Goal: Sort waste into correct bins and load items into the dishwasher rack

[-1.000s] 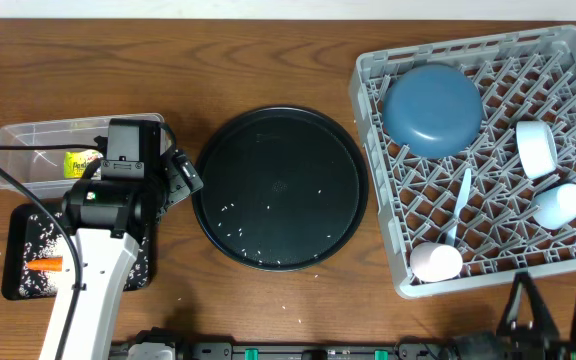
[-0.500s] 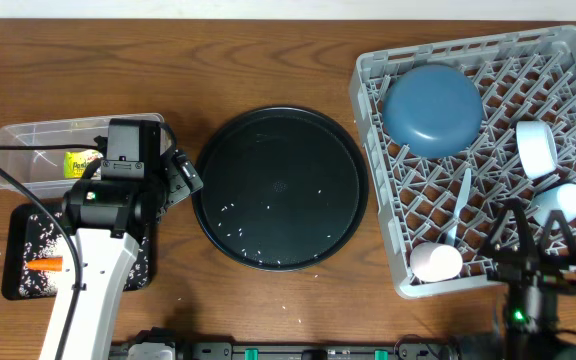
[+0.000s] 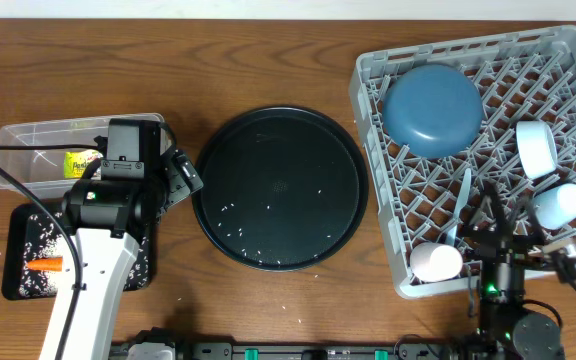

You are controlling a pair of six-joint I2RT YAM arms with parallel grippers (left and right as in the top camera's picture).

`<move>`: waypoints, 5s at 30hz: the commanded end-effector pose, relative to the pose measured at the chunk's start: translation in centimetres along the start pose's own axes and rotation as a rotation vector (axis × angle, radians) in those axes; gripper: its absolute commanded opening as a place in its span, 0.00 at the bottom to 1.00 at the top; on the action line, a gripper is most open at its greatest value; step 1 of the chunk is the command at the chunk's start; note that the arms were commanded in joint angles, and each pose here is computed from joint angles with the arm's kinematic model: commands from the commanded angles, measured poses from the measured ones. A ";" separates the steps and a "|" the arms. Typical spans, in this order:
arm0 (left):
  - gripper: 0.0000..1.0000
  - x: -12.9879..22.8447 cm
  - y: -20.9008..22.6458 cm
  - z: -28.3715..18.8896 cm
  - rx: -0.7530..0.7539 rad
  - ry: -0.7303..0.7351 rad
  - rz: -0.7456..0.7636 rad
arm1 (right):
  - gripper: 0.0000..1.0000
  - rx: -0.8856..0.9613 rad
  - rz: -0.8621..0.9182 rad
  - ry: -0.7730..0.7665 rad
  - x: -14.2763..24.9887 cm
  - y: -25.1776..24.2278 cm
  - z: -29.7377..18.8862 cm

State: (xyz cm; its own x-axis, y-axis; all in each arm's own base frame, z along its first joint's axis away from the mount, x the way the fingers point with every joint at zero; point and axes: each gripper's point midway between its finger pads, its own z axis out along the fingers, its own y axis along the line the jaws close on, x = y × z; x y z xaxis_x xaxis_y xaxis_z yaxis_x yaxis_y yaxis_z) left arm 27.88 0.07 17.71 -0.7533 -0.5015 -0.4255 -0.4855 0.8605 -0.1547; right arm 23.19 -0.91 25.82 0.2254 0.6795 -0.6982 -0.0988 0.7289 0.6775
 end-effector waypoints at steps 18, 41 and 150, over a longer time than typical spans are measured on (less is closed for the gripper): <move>0.98 -0.6 0.2 -0.5 -0.007 -0.021 -0.004 | 0.99 0.205 -0.031 0.218 7.0 -7.2 -0.9; 0.98 -0.6 0.2 -0.5 -0.007 -0.021 -0.004 | 0.99 -0.051 -0.968 0.346 8.7 -5.6 -1.1; 0.98 2.1 2.3 -6.0 0.592 -0.876 -0.127 | 0.99 -0.047 -0.970 0.344 8.7 -5.6 -1.1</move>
State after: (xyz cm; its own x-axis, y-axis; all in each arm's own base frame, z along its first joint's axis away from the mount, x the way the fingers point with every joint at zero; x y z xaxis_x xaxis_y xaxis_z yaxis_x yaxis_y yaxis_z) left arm 21.82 0.50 22.92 -0.0254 -0.5549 -0.8315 -0.0754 0.8305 -0.5519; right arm 24.63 0.98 15.75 -0.0617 -0.2123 -0.9752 -0.0601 0.9761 -0.2087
